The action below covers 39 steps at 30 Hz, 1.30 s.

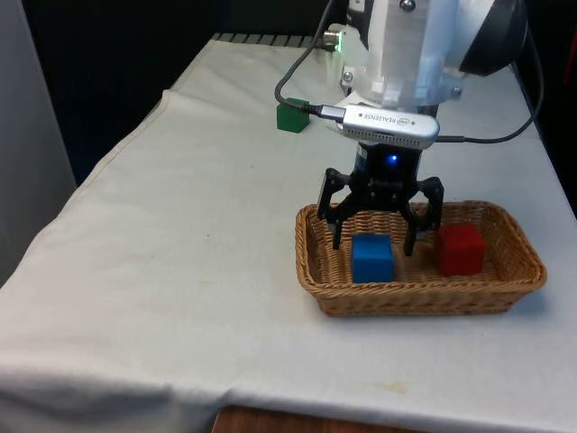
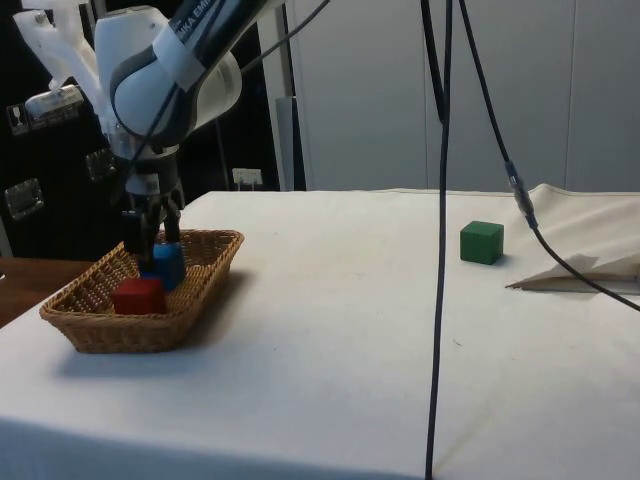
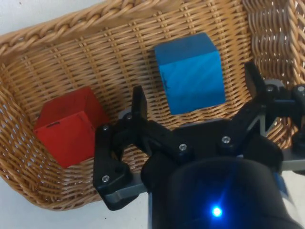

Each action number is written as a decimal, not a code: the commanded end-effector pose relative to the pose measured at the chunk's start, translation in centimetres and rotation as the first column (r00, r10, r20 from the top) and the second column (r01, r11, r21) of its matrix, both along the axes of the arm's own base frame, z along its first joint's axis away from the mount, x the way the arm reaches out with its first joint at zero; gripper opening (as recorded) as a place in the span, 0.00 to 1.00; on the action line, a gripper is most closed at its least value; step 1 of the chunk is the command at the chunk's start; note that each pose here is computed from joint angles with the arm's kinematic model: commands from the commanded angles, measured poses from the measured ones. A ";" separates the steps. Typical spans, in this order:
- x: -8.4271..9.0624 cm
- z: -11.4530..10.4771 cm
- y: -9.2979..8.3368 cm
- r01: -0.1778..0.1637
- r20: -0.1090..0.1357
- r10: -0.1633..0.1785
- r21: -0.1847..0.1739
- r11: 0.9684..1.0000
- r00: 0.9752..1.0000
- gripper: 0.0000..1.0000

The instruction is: Pick up exactly two blocks and place them into the basket.

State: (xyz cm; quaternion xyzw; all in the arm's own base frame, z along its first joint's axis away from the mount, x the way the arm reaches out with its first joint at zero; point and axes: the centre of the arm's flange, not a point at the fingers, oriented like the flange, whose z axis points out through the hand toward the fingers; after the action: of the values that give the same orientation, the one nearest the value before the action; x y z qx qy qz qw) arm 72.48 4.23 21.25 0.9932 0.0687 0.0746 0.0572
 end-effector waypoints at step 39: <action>-7.1 7.7 -1.9 0.042 -0.027 -0.041 0.043 0.998 0.999 1.00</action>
State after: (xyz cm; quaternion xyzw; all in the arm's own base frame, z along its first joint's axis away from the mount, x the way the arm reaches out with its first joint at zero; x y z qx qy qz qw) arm 65.82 2.31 28.68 0.9966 0.0495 0.0565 0.0333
